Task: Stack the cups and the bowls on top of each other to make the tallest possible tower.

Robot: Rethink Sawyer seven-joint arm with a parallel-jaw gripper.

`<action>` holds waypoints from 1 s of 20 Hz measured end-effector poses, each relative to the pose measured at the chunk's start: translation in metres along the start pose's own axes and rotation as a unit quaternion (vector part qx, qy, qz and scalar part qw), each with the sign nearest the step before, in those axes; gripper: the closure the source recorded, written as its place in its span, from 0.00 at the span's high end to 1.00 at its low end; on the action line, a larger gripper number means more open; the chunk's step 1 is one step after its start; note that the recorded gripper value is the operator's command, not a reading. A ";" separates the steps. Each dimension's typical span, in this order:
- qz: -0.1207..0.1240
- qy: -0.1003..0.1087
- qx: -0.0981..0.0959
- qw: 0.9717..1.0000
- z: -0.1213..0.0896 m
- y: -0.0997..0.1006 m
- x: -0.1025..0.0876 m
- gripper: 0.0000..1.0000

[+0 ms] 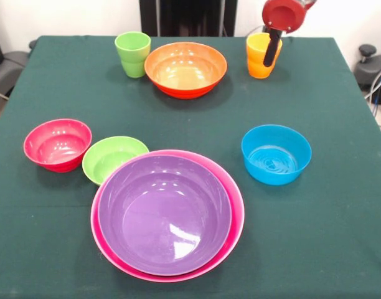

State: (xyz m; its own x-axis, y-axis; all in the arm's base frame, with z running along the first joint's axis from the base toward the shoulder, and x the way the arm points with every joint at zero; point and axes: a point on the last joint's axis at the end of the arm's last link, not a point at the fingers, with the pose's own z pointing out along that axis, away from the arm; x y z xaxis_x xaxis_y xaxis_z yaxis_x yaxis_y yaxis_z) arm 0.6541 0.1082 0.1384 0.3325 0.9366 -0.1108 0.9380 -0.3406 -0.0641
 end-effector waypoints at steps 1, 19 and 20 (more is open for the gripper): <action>0.001 0.001 -0.001 1.000 -0.001 0.000 0.000 1.00; 0.032 -0.012 -0.011 0.999 0.021 -0.024 -0.031 1.00; 0.032 -0.012 -0.012 0.999 0.024 -0.025 -0.031 1.00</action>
State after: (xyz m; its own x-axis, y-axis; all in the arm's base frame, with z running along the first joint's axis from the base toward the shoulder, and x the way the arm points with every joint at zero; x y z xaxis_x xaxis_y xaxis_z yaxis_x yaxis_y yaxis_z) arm 0.6178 0.0861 0.1198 0.3899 0.9105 -0.1379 0.9170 -0.3976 -0.0328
